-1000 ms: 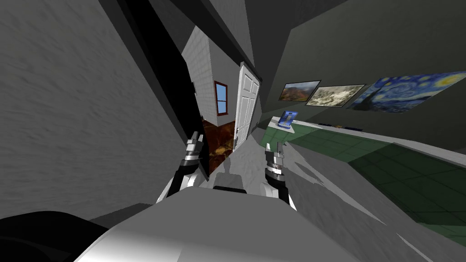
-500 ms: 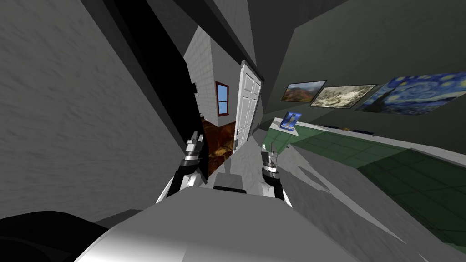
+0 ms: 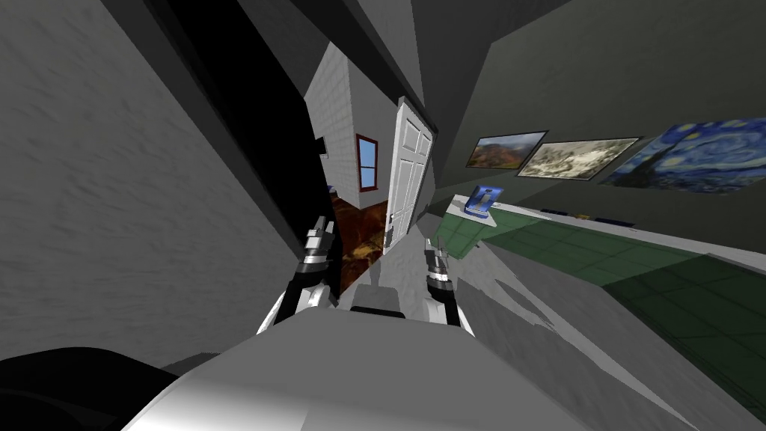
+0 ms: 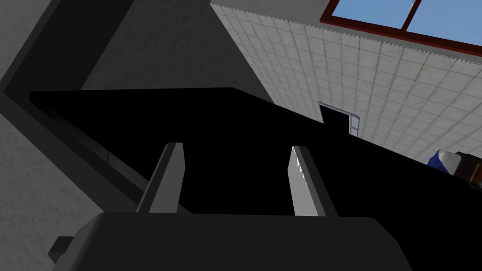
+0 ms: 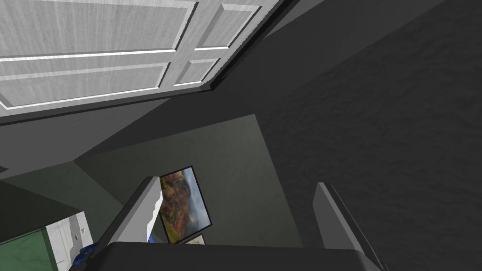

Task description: Push the door open

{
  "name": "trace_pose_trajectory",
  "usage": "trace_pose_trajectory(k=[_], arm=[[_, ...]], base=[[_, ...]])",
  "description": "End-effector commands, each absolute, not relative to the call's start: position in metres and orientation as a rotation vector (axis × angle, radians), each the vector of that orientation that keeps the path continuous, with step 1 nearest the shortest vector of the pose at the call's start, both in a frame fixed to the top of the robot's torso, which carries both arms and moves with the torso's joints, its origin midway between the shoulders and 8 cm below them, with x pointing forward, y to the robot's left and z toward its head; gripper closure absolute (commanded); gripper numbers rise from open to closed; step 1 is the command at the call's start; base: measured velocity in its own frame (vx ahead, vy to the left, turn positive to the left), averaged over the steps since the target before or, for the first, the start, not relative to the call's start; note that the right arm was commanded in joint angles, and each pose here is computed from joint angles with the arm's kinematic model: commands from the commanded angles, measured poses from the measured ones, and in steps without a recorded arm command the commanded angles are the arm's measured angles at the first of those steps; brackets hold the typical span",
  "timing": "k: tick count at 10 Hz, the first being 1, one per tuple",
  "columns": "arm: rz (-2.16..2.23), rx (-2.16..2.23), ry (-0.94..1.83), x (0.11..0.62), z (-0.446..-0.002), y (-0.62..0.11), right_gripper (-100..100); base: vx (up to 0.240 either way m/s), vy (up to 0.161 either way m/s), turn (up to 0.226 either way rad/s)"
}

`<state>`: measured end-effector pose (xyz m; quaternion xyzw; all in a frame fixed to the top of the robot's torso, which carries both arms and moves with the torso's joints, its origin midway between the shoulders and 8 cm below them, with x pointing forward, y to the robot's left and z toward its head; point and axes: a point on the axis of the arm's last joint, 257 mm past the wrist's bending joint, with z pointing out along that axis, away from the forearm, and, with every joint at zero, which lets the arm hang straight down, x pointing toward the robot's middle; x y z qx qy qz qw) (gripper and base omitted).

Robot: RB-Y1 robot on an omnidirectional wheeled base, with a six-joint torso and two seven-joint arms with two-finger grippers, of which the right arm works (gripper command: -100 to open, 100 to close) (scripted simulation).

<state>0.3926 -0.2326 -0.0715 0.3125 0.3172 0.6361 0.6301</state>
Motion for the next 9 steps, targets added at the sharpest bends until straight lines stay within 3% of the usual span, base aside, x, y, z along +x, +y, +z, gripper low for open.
trace_pose_trajectory(k=[1,9], arm=[[1.464,0.72,0.749,0.397,-0.082,-0.228,-100],[1.497,0.74,0.864,0.422,-0.13,-0.204,-100]], base=[[0.089,-0.062,0.064],[0.091,-0.051,0.052]])
